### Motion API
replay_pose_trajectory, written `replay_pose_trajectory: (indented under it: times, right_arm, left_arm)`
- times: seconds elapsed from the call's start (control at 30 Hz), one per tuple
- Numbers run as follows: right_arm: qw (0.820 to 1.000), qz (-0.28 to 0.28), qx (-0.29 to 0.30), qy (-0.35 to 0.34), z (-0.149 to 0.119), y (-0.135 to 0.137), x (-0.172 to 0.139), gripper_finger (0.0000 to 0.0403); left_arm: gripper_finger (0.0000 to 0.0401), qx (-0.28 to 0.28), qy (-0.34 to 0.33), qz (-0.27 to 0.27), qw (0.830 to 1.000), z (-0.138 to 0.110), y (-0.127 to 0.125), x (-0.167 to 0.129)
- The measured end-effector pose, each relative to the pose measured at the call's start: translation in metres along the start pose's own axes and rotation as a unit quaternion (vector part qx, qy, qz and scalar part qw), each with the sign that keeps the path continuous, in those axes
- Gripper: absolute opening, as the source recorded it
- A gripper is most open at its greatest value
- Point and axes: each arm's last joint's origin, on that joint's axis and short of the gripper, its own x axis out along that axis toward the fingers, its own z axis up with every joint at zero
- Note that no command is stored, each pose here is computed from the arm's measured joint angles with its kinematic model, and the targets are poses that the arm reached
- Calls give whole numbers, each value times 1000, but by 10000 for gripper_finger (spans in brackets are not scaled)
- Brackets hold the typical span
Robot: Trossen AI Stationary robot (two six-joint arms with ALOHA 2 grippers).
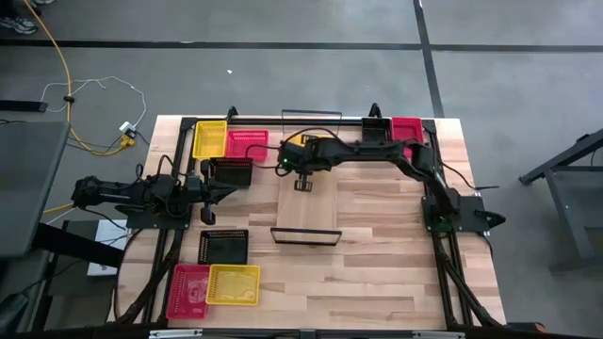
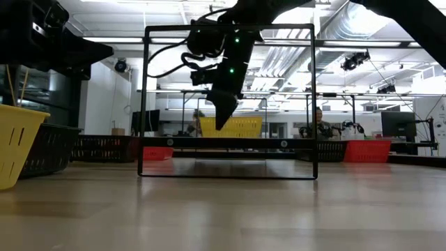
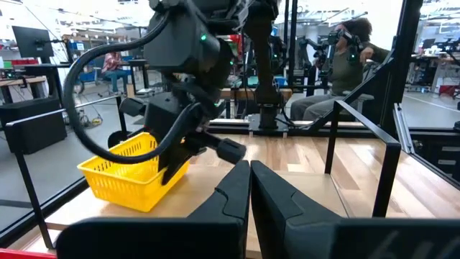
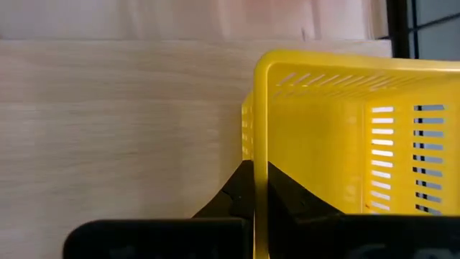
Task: Stack baskets on shelf by color
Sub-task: Put the top right yellow bin on the shelf
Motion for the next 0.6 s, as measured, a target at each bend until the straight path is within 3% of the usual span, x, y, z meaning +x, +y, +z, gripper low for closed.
replay_pose_trajectory:
  times: [0.6]
  right_arm:
    - [1000, 13, -23, -11, 0, -12, 4, 0]
  left_arm:
    - [3, 0, 0, 0, 1000, 0, 0, 0]
